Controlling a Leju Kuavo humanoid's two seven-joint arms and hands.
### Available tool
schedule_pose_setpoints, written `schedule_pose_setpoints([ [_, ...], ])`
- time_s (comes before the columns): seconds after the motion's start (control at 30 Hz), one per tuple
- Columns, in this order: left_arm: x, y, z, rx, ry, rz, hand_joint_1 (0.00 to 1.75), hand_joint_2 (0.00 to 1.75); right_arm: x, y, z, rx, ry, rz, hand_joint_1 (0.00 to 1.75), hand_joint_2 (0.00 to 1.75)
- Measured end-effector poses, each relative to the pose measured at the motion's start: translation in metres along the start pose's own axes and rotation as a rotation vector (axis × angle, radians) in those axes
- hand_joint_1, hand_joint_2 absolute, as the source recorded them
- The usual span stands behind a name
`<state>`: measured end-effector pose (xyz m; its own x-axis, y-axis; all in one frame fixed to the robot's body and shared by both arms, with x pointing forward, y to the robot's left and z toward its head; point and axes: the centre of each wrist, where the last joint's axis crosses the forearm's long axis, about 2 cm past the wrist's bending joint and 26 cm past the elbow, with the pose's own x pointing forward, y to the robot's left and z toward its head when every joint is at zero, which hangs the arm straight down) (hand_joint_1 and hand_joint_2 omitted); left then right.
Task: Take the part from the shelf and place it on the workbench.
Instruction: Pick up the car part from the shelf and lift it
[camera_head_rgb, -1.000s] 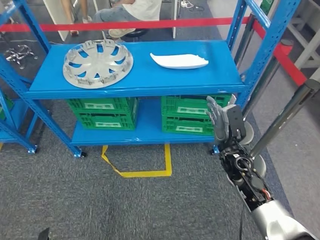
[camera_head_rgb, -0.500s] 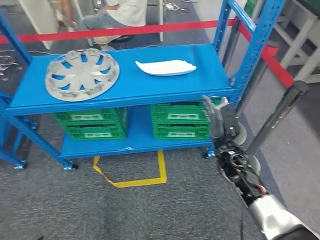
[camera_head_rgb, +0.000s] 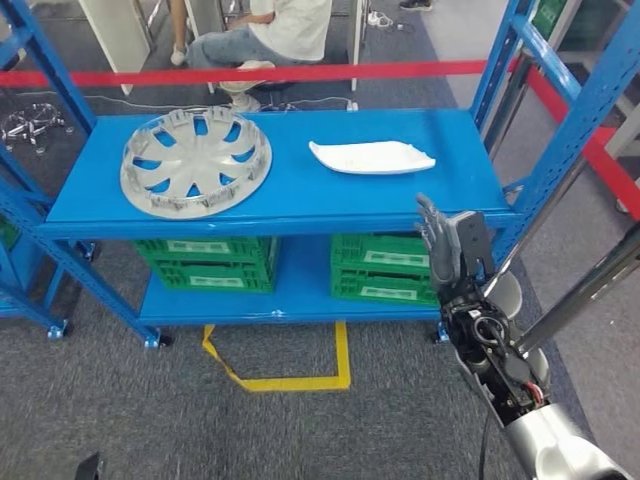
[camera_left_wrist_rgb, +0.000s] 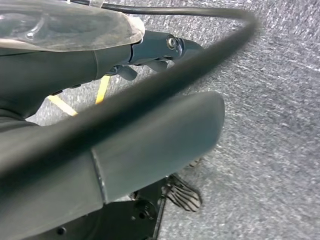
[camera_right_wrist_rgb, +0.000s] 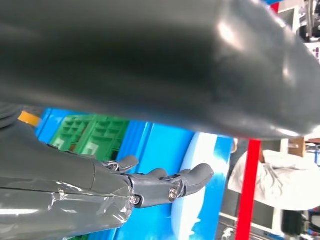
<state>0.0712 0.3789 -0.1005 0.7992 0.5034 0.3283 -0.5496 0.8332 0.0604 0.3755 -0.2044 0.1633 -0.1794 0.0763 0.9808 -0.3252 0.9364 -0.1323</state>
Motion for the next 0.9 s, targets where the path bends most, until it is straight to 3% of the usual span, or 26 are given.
schedule_pose_setpoints([
  [0.9,-0.002,0.003,0.000,0.000,-0.001,-0.012,0.00,0.00,-0.004,-0.005,0.007,-0.036,0.025,0.001,0.00,0.00],
])
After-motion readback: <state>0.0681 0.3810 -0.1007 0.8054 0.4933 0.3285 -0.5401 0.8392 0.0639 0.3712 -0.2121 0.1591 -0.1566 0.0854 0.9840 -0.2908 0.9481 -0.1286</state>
